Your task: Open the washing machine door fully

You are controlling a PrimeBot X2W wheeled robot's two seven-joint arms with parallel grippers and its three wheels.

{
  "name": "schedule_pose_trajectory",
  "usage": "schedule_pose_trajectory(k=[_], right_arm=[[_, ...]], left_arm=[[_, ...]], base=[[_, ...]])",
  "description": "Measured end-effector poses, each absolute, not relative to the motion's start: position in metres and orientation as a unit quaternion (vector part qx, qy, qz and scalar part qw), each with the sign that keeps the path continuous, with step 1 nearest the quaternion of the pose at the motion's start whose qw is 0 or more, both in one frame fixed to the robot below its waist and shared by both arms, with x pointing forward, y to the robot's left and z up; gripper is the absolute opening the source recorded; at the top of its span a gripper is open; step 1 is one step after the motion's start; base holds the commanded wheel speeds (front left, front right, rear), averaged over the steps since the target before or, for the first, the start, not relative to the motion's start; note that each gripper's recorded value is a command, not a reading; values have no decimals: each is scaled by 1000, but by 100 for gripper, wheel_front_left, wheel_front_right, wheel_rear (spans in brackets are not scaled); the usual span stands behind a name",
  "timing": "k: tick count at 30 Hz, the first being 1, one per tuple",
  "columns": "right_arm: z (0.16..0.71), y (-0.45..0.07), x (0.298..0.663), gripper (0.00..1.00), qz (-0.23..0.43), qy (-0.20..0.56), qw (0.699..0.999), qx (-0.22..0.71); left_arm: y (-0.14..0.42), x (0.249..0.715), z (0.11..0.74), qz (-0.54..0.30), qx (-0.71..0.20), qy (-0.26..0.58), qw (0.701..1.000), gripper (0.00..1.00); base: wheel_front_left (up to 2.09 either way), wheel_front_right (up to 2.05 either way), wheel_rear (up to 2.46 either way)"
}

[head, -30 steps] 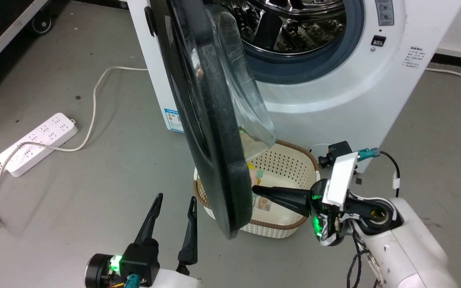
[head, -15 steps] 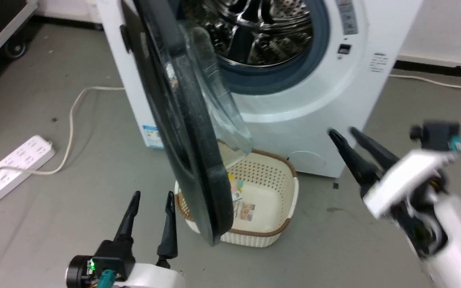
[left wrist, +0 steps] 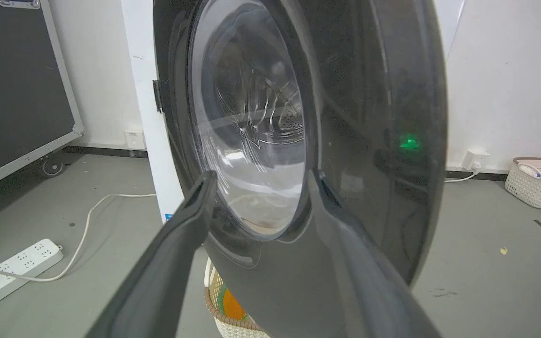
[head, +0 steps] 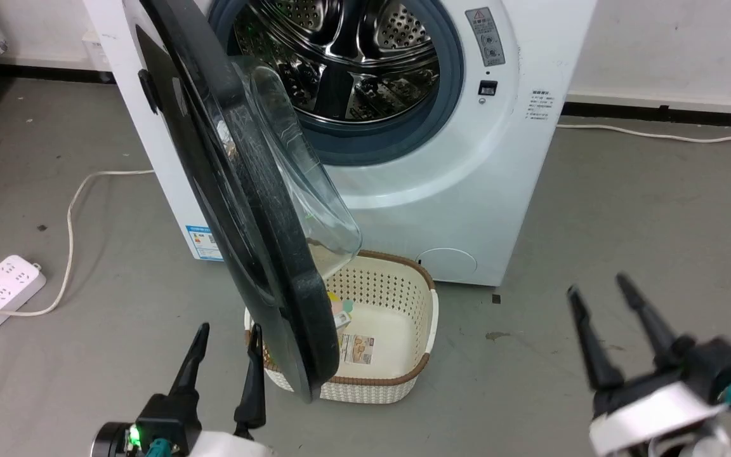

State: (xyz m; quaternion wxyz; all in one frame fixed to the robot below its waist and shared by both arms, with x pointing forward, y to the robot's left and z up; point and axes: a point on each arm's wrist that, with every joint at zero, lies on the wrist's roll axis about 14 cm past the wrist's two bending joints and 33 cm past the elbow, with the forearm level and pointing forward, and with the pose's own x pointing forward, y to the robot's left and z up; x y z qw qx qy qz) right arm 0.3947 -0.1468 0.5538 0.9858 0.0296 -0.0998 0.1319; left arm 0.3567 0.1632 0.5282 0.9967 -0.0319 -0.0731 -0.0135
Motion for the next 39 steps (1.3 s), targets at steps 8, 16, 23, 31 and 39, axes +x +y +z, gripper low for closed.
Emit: schedule_pose_trajectory(k=[8, 16, 23, 31, 39], right_arm=[[529, -151, 364, 100, 85, -74, 993, 40], [527, -151, 358, 100, 78, -72, 993, 45], [526, -153, 358, 100, 75, -71, 994, 47], [521, -154, 360, 100, 71, -62, 994, 55], [516, -150, 361, 100, 74, -54, 993, 75]], left_arm=[[159, 350, 514, -24, -29, -51, 998, 100], [153, 348, 503, -33, -24, -34, 999, 100], [151, 349, 502, -39, -24, -32, 998, 0], [173, 360, 548, 3, -23, -104, 994, 0], [201, 366, 673, 44, -34, -297, 953, 0]], base=[[0, 0, 0], [0, 0, 0], [0, 0, 0], [0, 0, 0], [0, 0, 0]])
